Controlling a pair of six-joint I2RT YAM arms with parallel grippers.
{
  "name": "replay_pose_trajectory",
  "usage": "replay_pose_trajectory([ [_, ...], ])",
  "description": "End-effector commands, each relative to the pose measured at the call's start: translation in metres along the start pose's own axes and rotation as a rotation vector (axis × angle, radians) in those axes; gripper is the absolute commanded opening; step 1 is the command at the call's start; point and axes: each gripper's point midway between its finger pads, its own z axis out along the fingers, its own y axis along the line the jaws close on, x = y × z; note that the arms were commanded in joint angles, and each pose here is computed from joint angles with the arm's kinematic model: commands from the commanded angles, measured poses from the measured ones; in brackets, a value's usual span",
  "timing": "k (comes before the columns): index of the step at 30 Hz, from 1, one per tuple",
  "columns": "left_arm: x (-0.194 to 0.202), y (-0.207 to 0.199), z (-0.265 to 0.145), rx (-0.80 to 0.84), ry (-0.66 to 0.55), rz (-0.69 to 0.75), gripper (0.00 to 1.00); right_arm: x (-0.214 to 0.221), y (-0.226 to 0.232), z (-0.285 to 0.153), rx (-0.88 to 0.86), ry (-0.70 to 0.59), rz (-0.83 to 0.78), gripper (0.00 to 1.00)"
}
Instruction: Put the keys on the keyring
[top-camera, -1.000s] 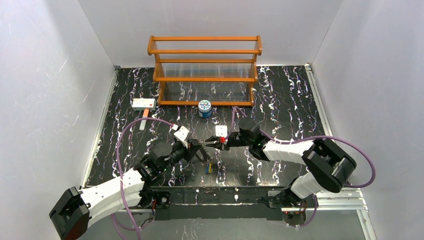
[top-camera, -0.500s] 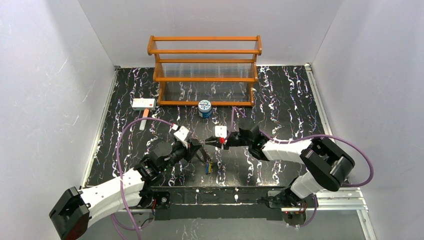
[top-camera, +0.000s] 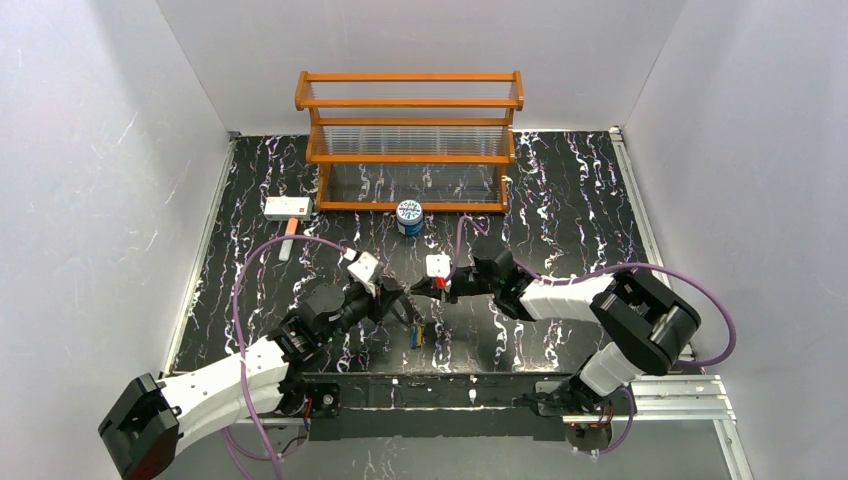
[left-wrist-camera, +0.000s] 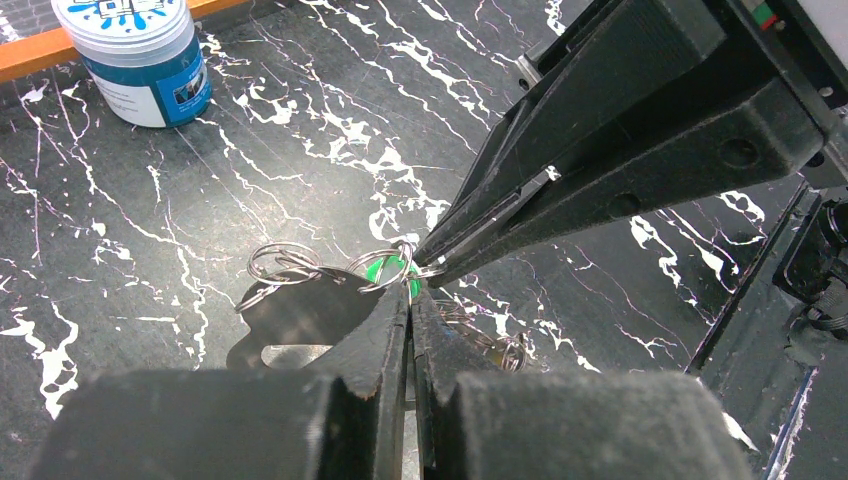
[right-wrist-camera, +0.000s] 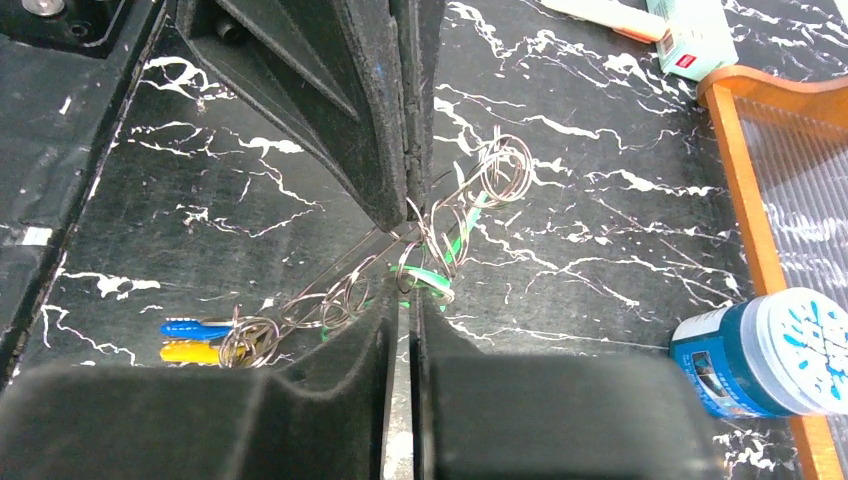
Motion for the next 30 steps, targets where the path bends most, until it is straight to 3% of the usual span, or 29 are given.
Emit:
replay_pose_trajectory([
  [1,-0.012,-0.002,0.001,0.004,-0.046,0.002,0.0,-0.018,-0.01,0.007,0.005,-0.037,-0.047,0.1],
  [2,-0.012,-0.002,0.001,0.003,-0.048,0.001,0.0,-0.018,-0.01,0.006,0.003,-0.035,-0.046,0.02],
  [3,-0.012,-0.002,0.001,0.002,-0.05,0.0,0.0,-0.017,-0.009,0.006,0.0,-0.032,-0.043,0.01],
  [25,-0.015,-0.001,-0.001,-0.004,-0.09,-0.036,0.0,0.005,0.015,0.012,-0.082,0.064,-0.045,0.01],
  [30,-0.014,0.0,-0.002,-0.008,-0.091,-0.041,0.0,-0.004,0.007,0.009,-0.032,0.054,-0.058,0.01],
])
